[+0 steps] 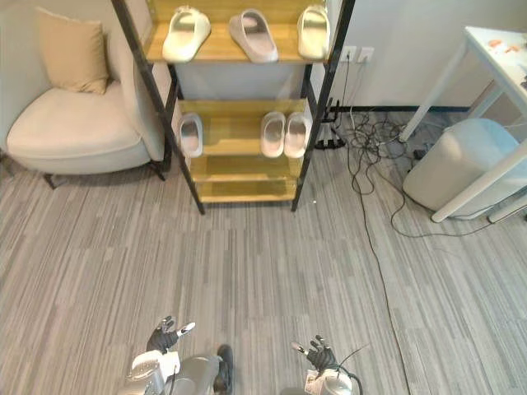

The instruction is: Organize the slippers on the shoe rack

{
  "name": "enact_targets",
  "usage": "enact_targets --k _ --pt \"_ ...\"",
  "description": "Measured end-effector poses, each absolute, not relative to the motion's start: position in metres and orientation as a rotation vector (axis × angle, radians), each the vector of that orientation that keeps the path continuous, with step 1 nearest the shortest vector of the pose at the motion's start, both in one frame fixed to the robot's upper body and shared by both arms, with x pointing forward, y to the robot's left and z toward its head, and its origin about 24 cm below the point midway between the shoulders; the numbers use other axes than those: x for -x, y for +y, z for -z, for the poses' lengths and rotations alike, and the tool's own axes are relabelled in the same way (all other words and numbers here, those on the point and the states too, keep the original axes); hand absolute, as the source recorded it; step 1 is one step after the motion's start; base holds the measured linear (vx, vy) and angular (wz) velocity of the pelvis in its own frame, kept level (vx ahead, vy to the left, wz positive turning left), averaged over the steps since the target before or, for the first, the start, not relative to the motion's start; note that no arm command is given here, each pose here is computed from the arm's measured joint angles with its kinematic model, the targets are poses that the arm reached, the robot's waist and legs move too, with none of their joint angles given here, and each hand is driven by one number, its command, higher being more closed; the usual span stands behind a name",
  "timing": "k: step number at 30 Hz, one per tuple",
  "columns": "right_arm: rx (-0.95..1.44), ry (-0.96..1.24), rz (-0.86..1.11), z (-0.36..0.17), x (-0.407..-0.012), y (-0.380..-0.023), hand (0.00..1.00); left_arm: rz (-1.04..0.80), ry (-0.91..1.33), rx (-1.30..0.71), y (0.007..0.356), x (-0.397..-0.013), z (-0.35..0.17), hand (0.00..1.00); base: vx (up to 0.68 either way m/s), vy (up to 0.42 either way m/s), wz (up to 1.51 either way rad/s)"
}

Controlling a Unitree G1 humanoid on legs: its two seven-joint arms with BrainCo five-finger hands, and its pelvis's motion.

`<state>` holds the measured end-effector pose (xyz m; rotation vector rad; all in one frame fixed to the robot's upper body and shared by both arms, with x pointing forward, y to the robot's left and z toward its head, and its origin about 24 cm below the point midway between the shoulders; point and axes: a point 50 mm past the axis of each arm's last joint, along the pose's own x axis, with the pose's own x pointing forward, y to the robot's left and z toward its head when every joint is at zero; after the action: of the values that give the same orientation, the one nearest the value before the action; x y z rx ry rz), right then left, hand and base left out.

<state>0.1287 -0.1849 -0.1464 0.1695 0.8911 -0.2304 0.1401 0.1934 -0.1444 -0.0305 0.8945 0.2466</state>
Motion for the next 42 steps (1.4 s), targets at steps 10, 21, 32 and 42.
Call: enact_targets --k 10,21,32,42 --pt "-0.142 0.864 0.256 0.143 -0.136 -0.2 0.0 -0.183 0.928 0.05 0.17 -0.139 0.149 0.0 0.51 -0.117 0.39" --pt "-0.157 0.886 0.269 0.145 -0.121 -0.197 0.0 -0.27 0.816 0.214 0.16 -0.152 0.138 0.0 0.4 -0.142 0.15" --pt "-0.201 0.936 0.264 0.152 -0.106 -0.179 0.0 -0.284 0.835 0.178 0.174 -0.147 0.14 0.0 0.34 0.182 -0.46" --pt "-0.203 0.955 0.264 0.155 -0.102 -0.18 0.0 -0.284 0.89 0.165 0.175 -0.137 0.147 0.0 0.24 0.039 0.23"
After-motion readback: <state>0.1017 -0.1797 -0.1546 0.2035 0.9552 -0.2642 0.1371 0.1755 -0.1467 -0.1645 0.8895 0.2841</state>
